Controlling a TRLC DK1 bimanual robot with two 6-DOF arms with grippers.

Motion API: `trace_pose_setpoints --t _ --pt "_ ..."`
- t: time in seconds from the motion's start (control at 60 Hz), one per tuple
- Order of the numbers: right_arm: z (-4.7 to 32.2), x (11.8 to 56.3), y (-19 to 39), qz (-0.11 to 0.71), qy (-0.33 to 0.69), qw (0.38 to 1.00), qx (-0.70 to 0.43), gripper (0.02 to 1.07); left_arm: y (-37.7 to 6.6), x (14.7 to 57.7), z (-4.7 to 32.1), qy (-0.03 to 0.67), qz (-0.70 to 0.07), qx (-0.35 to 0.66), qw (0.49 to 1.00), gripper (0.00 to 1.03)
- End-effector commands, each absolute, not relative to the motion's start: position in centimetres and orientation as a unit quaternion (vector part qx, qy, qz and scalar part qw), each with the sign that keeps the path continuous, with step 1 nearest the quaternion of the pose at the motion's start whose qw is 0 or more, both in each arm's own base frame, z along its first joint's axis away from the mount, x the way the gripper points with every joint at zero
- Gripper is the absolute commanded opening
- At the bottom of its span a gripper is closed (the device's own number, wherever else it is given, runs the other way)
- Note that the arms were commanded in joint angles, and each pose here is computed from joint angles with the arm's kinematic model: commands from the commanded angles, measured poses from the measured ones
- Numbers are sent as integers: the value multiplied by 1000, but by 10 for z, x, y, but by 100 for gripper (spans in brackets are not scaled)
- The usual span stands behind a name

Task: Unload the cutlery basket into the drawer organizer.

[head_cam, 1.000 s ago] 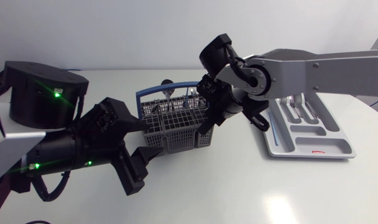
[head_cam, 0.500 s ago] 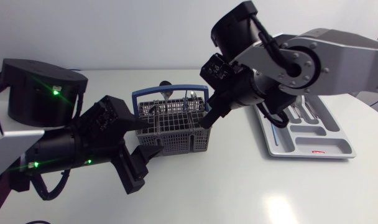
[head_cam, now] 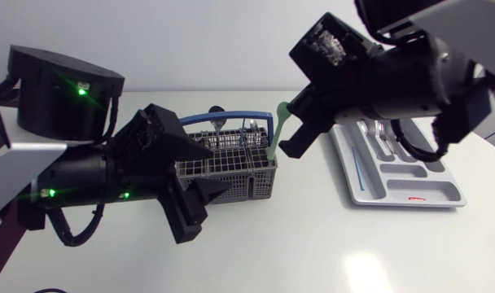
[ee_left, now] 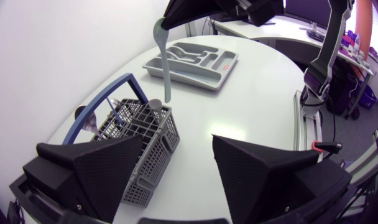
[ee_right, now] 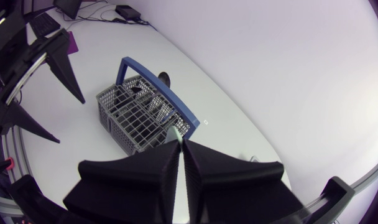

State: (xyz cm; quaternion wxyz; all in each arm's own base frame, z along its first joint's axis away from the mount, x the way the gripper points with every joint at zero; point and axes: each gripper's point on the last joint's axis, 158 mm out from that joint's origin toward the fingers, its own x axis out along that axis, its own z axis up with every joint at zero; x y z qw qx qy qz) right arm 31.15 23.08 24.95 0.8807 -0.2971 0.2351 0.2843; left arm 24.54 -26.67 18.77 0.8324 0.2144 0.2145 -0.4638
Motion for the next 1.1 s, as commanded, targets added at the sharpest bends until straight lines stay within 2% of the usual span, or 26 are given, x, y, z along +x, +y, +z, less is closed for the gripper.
trace_pose_setpoints --t 0.0,0.4,0.833,0.967,1.083 --pt "249 293 230 310 228 872 -303 13 -277 250 205 207 -477 185 834 93" --pt "268 235 238 409 202 855 -247 13 -301 240 216 231 -561 120 786 93" --pt "281 208 252 477 194 834 -199 13 -313 220 217 261 -613 94 740 91" --pt "286 208 254 482 192 833 -191 13 -314 216 213 267 -618 94 734 83" --pt "290 210 253 483 190 834 -186 13 -315 211 214 269 -628 88 725 62"
